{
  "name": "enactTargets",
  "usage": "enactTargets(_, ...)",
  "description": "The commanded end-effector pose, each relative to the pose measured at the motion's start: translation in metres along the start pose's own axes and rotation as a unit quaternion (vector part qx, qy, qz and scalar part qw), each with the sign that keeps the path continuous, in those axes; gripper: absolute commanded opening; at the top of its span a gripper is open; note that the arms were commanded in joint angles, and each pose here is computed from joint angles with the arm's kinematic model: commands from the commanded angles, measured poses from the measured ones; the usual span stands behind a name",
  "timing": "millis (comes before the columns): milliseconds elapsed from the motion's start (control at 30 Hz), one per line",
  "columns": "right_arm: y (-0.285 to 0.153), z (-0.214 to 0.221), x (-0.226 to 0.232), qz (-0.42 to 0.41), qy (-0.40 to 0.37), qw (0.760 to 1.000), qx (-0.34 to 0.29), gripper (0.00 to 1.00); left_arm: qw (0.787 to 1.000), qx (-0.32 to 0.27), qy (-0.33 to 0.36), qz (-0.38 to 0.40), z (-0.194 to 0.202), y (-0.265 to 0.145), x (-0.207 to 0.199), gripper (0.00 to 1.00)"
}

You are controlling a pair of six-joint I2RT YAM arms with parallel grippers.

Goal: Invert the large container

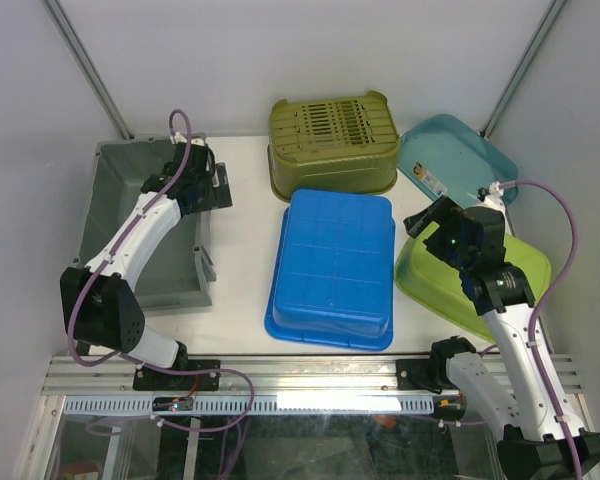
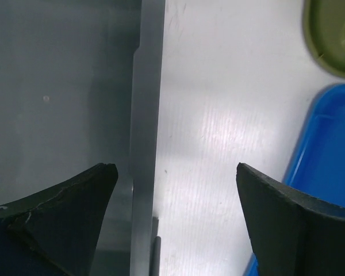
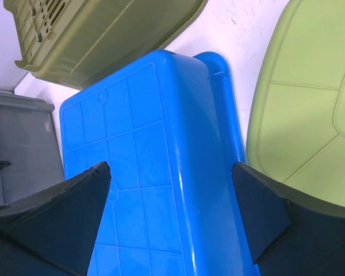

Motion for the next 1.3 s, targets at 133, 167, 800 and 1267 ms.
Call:
enactTargets(133, -0.008, -0.009, 0.005, -0.018, 0.005, 0.999, -0.026, 0.90, 1.000, -0.003, -0.011, 0.013, 0.009, 0.016, 0.000, 0.57)
enactTargets(167, -0.008, -0.009, 0.005, -0.018, 0.005, 0.999, -0.026, 0.91, 1.000, -0.005, -0.012, 0.018, 0.008, 0.015, -0.001, 0.48)
enactTargets(800, -0.004, -0.003, 0.002, -0.016, 0.015, 1.000, -0.017, 0.90, 0.946, -0.130, -0.072, 0.289, -0.090, -0.138, -0.040, 0.00)
enactTargets(1267, -0.001, 0.000, 0.001, -0.020, 0.016, 1.000, -0.011, 0.90, 0.863, -0.102, -0.174, 0.462, -0.086, -0.155, -0.006, 0.00)
Point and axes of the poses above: each gripper's point midway between its finger pads, its own y axis out along the fingers, its own x axis along the line the jaws close on, z = x × y, the point moved 9 cm from there along -y, back along the fingers, and after that the axes turned 4 degrees about -y, right-handed, at the moved point
